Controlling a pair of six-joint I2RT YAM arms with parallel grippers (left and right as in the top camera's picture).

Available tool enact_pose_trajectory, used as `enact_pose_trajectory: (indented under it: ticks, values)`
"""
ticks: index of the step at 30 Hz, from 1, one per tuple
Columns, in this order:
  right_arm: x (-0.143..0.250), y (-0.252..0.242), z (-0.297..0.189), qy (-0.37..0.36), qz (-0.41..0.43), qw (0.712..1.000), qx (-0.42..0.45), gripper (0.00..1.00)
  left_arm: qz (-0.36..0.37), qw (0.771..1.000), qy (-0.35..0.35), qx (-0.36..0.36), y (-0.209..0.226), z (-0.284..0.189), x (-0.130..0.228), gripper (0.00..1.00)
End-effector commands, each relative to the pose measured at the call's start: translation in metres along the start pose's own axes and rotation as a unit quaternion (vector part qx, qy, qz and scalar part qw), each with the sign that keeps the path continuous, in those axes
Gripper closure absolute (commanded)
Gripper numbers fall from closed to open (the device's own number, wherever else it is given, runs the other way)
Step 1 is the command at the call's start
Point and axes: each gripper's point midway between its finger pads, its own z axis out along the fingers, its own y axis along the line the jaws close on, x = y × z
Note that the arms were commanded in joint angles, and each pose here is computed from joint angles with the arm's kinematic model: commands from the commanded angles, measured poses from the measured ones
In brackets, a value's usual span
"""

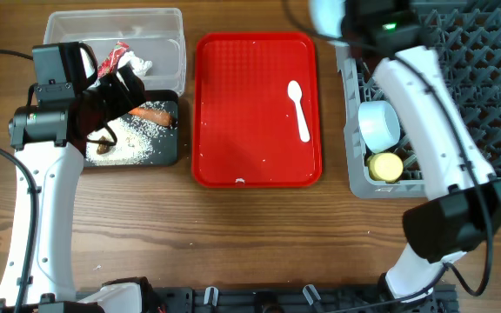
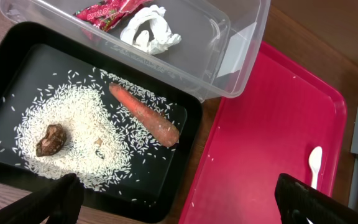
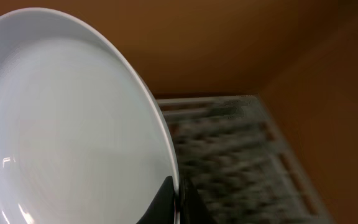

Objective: Sort waste into correct bins and load items into the dishwasher rack
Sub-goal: 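Lift the plate and stand it upright in the rack slots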

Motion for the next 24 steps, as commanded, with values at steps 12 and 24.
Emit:
enact_pose_trajectory:
  ticks: [12,24]
  values:
    - [0.050,-0.117,0.055,0.098,-0.143,0.979,0.105,0.96,0.003,1.000,-0.016,0.001,-0.001,-0.008,-0.008,0.00]
    - [0.083,-0.136,0.085,0.117,-0.120,0.975,0.147,0.96,0.003,1.000,-0.016,0.001,-0.001,-0.008,-0.008,0.00]
